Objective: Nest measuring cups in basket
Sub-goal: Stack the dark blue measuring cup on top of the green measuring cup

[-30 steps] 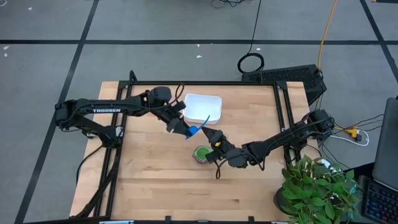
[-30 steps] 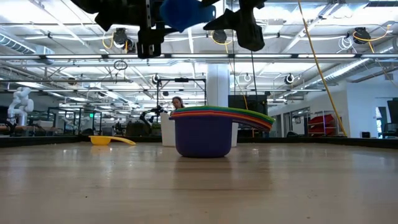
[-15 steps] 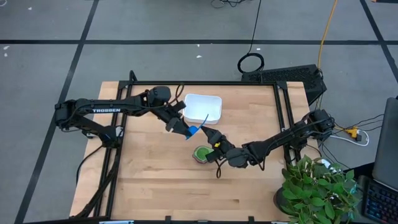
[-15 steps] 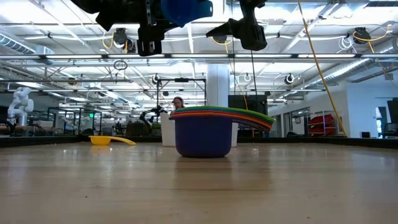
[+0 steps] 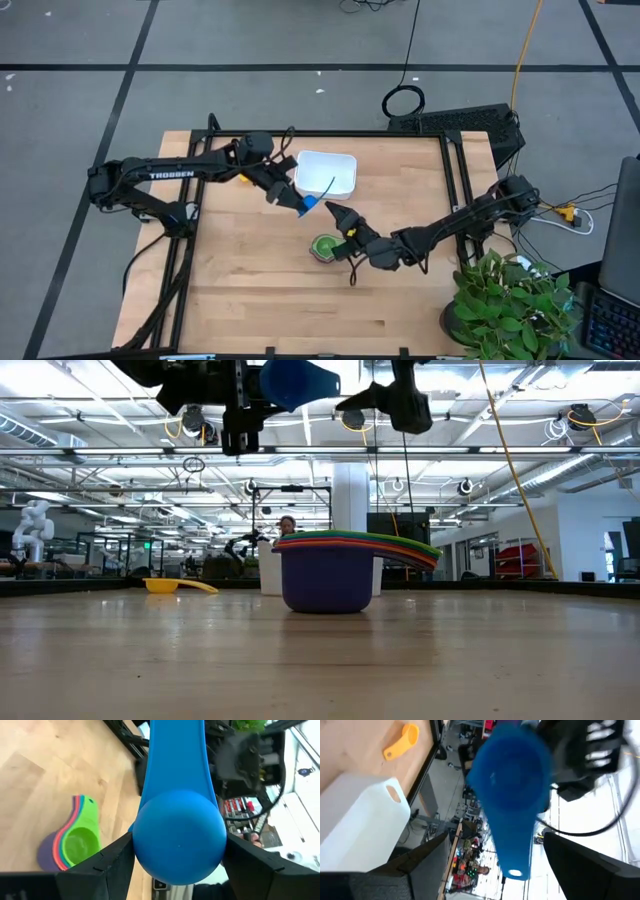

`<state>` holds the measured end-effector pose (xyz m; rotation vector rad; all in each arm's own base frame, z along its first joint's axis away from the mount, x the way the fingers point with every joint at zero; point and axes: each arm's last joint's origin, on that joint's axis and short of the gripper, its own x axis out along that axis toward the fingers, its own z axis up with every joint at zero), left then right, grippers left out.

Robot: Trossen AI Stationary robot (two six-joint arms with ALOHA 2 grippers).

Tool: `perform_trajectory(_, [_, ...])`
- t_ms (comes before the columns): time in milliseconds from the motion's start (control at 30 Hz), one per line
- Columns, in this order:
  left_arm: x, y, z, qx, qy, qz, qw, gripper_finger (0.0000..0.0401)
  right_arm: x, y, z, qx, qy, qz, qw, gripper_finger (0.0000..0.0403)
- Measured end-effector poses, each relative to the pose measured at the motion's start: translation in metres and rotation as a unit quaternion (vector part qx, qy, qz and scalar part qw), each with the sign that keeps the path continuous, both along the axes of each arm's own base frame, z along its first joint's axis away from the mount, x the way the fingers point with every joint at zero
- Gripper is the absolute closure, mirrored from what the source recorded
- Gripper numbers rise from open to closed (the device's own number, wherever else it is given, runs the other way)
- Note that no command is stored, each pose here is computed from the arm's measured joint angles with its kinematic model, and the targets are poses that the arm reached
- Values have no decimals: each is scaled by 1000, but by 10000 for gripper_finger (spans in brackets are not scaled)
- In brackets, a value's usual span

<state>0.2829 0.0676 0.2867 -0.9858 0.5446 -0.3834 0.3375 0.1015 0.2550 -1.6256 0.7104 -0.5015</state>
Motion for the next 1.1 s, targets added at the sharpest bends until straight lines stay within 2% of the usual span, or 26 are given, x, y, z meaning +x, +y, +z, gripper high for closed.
perform_trajectory(333, [1,-4,0,-1,-1,-9,1000,145,7,-21,9,0,-32,-17,999,87])
perform_trajectory(533, [1,-4,0,1,-2,-10,1000,145,9,-23,14,-5,-48,-2,999,87])
perform_trajectory(800, [2,-9,1,2,-6,-19,1000,145,12,-42,13,4,-53,-31,998,92])
perform_trajectory(933, [3,-11,1,2,-6,-21,1000,145,13,-46,12,5,-53,-36,998,116])
perform_trajectory(1100, [3,-11,1,3,-6,-22,1000,145,13,-42,12,6,-54,-30,998,172])
